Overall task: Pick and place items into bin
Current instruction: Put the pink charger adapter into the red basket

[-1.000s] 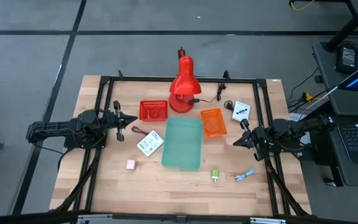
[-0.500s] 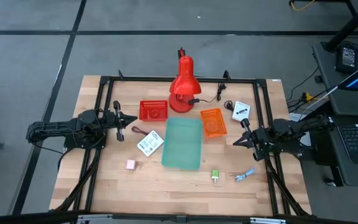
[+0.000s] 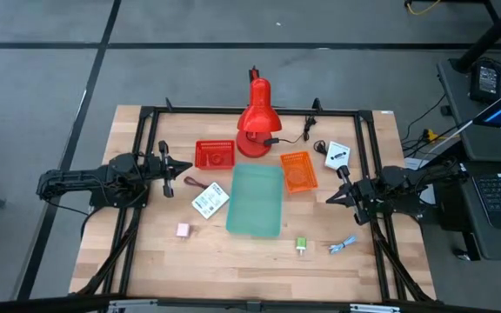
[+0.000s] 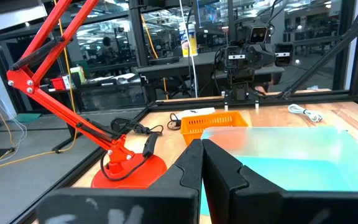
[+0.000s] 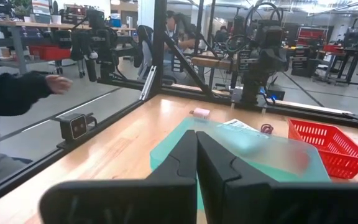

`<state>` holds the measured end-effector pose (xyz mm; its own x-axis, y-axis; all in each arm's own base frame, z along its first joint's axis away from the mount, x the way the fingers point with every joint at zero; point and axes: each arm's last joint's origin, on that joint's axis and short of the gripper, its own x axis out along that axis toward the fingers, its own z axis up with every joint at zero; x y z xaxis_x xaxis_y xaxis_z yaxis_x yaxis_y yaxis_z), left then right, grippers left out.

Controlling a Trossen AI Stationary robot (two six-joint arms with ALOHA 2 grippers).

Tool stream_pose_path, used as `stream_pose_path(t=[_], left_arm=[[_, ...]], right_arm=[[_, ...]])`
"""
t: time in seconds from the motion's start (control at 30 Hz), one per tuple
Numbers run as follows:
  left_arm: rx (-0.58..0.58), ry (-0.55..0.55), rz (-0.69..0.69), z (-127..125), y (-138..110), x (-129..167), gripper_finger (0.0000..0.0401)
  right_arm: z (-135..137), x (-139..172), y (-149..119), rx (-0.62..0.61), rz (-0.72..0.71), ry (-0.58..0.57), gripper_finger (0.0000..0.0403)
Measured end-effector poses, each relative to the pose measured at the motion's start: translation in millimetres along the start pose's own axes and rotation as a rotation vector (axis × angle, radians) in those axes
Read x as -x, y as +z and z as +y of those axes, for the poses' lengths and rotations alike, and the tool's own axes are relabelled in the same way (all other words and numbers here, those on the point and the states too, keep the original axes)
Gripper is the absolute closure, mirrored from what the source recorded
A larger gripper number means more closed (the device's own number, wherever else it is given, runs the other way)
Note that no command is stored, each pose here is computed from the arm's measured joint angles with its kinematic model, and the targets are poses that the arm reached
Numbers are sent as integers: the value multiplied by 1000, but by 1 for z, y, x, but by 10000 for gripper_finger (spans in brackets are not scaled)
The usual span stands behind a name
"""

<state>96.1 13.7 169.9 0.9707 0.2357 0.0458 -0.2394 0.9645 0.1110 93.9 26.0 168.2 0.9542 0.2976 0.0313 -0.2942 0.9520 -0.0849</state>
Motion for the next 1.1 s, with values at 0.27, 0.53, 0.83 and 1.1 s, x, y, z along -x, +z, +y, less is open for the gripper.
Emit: stream_pose_path(t=[0.27,0.53,0.83,1.1], left_arm=[[0,0,0,0,0,0,397],[-109,7,1,0,0,0,397],[20,7,0,0,0,0,397],[61,6,0,0,0,0,397]], right_arm=[[0,0,0,-1,0,0,402],[0,0,0,-1,-2,0,402],[0,0,0,-100,-3,0,402],[-1,0,1,-80,-13,-18,402]])
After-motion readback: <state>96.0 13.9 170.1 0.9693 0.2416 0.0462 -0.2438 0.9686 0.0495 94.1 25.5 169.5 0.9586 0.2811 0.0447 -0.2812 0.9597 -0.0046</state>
